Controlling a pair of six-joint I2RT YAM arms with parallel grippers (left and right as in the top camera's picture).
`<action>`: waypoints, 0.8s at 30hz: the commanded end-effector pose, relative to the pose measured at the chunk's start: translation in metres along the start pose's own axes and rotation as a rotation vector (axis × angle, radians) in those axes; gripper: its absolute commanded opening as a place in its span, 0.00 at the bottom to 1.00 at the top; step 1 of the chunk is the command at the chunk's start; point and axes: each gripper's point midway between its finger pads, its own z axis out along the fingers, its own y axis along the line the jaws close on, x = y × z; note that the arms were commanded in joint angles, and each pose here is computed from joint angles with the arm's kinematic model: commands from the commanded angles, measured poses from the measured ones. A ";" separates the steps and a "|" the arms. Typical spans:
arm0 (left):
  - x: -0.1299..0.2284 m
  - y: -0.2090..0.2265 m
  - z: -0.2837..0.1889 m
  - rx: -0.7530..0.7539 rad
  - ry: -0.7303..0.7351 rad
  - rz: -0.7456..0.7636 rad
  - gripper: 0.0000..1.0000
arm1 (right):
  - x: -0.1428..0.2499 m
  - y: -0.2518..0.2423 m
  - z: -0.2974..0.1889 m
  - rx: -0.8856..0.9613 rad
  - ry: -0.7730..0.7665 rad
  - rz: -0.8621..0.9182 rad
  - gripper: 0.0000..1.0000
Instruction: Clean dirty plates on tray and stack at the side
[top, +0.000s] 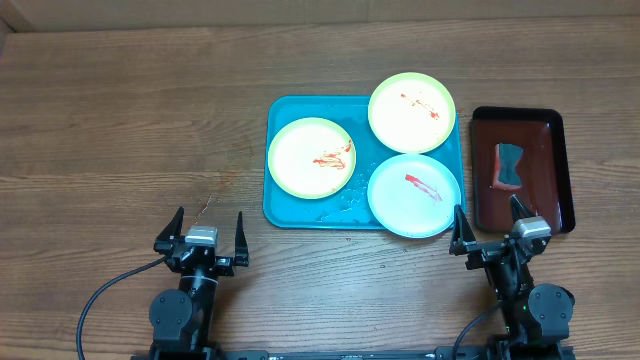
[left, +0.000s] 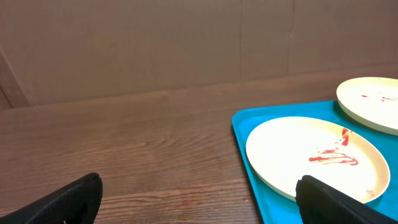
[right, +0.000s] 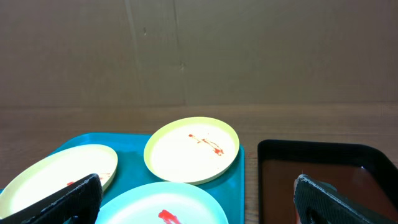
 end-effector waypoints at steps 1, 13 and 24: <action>-0.001 0.000 0.000 0.003 -0.006 0.011 1.00 | 0.002 0.000 0.000 0.003 -0.004 0.001 1.00; -0.001 0.000 0.000 0.003 -0.007 0.011 1.00 | 0.002 -0.001 0.000 0.004 -0.004 0.001 1.00; -0.005 0.000 0.000 0.000 -0.024 0.038 0.99 | 0.002 -0.001 0.000 0.004 -0.004 0.001 1.00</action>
